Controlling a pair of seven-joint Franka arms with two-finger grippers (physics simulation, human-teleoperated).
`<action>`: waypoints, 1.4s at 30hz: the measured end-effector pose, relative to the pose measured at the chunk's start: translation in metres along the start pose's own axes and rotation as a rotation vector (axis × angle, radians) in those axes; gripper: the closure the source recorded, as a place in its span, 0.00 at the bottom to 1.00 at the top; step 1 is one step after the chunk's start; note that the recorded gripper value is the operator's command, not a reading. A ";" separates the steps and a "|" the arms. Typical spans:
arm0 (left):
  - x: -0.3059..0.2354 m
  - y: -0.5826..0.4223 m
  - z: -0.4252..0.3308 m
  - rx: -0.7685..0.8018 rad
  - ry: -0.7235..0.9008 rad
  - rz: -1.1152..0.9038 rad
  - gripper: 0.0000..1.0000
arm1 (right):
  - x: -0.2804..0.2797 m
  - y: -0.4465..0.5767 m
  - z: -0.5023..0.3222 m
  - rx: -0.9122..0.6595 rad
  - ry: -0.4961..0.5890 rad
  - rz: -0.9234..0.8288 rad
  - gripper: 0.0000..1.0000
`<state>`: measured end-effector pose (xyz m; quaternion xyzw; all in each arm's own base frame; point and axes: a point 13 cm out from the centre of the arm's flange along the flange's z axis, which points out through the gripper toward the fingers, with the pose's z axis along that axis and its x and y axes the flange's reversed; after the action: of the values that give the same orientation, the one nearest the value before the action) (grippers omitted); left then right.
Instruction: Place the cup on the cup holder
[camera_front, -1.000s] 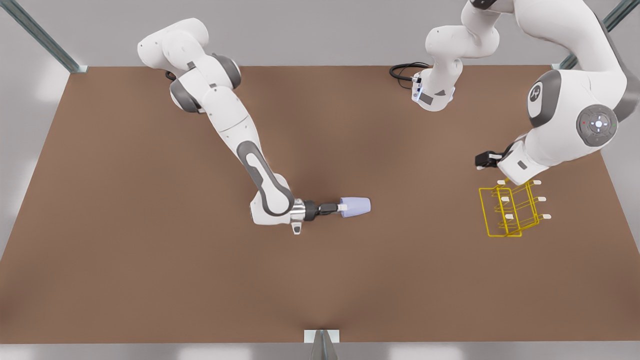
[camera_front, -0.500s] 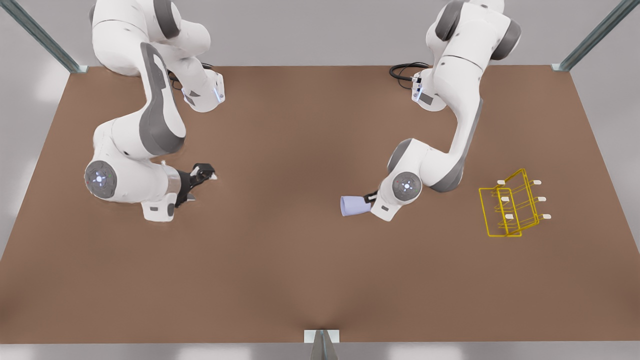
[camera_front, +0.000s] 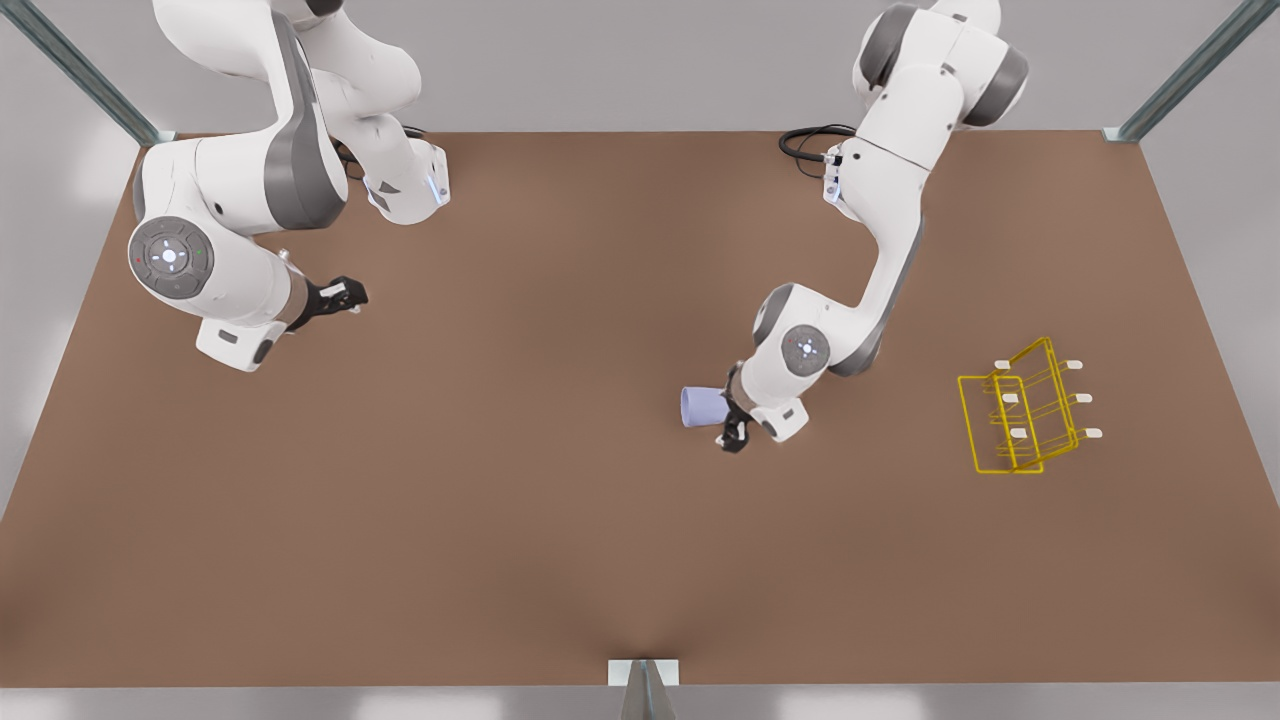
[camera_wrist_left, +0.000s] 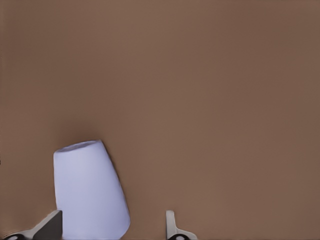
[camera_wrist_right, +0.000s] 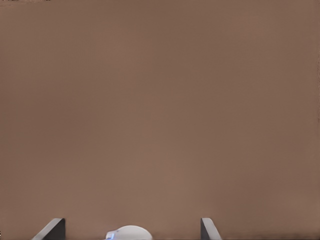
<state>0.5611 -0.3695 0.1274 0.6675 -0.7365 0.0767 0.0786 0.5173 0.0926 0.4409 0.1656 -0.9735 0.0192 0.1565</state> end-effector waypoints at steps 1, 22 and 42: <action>0.000 0.008 0.005 -0.007 -0.004 -0.043 0.00 | 0.000 0.000 0.000 0.001 0.001 0.013 0.00; 0.007 0.037 0.039 -0.012 -0.029 -0.485 0.00 | -0.004 0.009 0.002 -0.037 0.003 0.150 0.00; 0.006 0.049 0.098 -0.006 -0.040 -0.510 0.16 | -0.005 0.010 0.003 -0.043 0.008 0.190 0.00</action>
<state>0.5100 -0.3922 0.0332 0.8328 -0.5459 0.0389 0.0826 0.5179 0.1035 0.4361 0.0691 -0.9844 0.0137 0.1611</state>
